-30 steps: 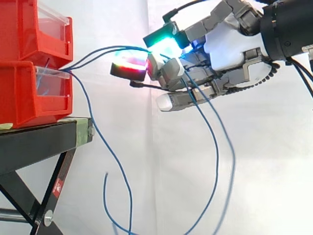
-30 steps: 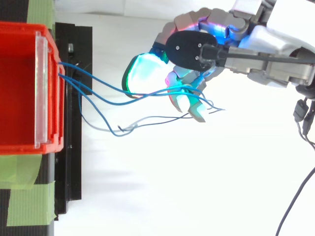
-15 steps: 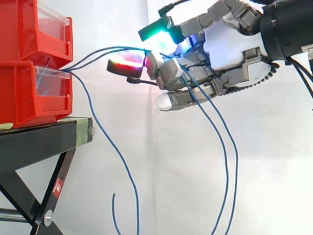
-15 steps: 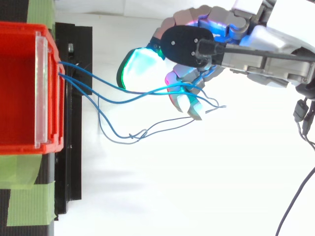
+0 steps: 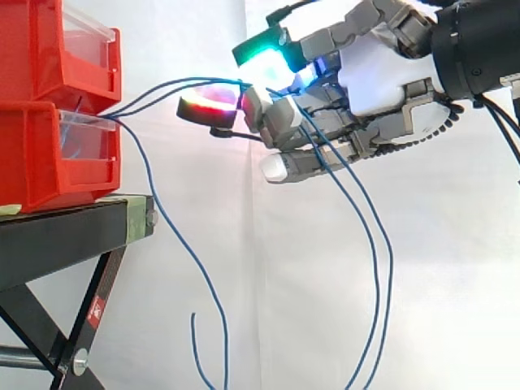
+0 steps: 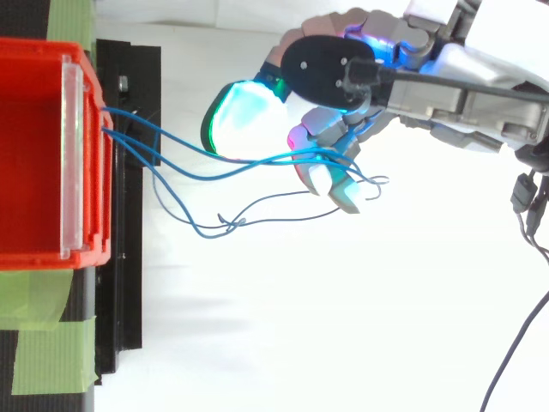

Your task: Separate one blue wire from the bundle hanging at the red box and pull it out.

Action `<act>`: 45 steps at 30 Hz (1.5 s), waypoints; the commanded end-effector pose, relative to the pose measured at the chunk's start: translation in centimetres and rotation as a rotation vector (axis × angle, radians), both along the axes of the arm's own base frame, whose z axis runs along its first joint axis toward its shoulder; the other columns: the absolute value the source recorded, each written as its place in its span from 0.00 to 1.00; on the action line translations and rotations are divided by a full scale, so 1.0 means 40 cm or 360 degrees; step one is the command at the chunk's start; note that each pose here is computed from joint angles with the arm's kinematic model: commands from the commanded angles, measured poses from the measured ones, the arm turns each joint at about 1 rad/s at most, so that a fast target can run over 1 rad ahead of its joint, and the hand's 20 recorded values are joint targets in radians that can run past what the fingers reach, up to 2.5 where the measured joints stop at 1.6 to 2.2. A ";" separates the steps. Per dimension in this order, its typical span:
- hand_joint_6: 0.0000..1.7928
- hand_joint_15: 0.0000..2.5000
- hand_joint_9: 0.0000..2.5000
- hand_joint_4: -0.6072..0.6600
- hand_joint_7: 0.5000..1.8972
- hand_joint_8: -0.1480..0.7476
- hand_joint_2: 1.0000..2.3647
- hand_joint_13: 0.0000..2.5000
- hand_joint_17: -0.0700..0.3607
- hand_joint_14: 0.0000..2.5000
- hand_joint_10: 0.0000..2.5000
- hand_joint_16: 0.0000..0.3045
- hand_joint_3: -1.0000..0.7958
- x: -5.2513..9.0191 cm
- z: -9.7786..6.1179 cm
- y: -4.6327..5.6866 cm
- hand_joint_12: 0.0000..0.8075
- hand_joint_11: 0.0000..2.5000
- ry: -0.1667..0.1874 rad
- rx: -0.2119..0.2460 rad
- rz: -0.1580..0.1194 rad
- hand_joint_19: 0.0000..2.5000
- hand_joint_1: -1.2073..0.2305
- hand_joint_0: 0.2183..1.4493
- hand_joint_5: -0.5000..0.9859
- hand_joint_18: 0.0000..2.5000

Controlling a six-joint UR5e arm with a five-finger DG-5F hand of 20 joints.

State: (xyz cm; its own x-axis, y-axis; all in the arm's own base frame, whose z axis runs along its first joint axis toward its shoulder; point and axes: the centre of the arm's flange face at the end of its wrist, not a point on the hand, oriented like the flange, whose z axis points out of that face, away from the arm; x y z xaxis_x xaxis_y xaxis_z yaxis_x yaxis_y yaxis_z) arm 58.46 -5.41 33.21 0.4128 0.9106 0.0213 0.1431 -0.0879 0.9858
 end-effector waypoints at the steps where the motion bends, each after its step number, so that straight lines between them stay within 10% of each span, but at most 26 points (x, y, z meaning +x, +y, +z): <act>1: 0.45 0.58 0.41 0.63 0.28 0.58 0.00 0.43 0.50 0.00 0.00 0.21 0.39 0.000 0.000 -0.001 0.60 0.52 0.0000 0.0000 -0.0002 0.23 0.61 0.24 0.21 0.31; 3: 0.46 0.55 0.44 0.66 0.23 0.62 0.14 0.46 0.53 0.03 0.00 0.23 0.45 0.000 0.000 0.001 0.66 0.52 0.0000 0.0000 0.0000 0.21 0.61 0.23 0.21 0.36; 4: 0.45 0.58 0.44 0.65 0.25 0.61 0.00 0.48 0.52 0.00 0.00 0.23 0.44 0.000 0.000 0.001 0.64 0.53 0.0002 -0.0001 0.0000 0.22 0.60 0.25 0.21 0.35; 5: 0.41 0.59 0.44 0.63 0.31 0.57 0.00 0.46 0.49 0.00 0.01 0.20 0.28 0.000 0.000 0.001 0.58 0.52 0.0000 0.0000 0.0000 0.23 0.69 0.18 0.22 0.32; 8: 0.37 0.56 0.46 0.70 0.35 0.64 0.00 0.49 0.55 0.00 0.01 0.24 0.28 -0.001 0.000 -0.001 0.69 0.49 0.0002 -0.0001 -0.0002 0.21 0.85 0.09 0.25 0.36; 13: 0.35 0.58 0.38 0.61 0.43 0.52 0.01 0.42 0.47 0.00 0.01 0.19 0.33 -0.001 0.000 0.001 0.53 0.50 0.0005 -0.0002 0.0000 0.22 0.35 0.22 0.22 0.29; 18: 0.30 0.56 0.44 0.69 0.48 0.63 0.00 0.48 0.54 0.00 0.01 0.24 0.28 -0.001 0.000 -0.001 0.68 0.47 0.0002 -0.0001 -0.0002 0.20 0.63 0.10 0.26 0.35; 31: 0.33 0.58 0.32 0.61 0.45 0.49 0.00 0.37 0.44 0.01 0.01 0.18 0.28 -0.001 0.000 0.001 0.48 0.51 0.0007 -0.0006 0.0001 0.19 0.18 0.28 0.20 0.27; 45: 0.43 0.57 0.33 0.61 0.25 0.48 0.01 0.39 0.42 0.01 0.01 0.16 0.40 -0.002 -0.001 0.001 0.46 0.51 0.0014 -0.0014 0.0002 0.19 0.22 0.39 0.19 0.28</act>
State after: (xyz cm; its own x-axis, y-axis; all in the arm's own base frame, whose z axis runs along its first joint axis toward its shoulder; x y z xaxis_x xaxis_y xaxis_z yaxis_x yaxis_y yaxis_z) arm 58.39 -5.39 33.18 0.4120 0.9111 0.0117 0.1512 -0.0810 0.9852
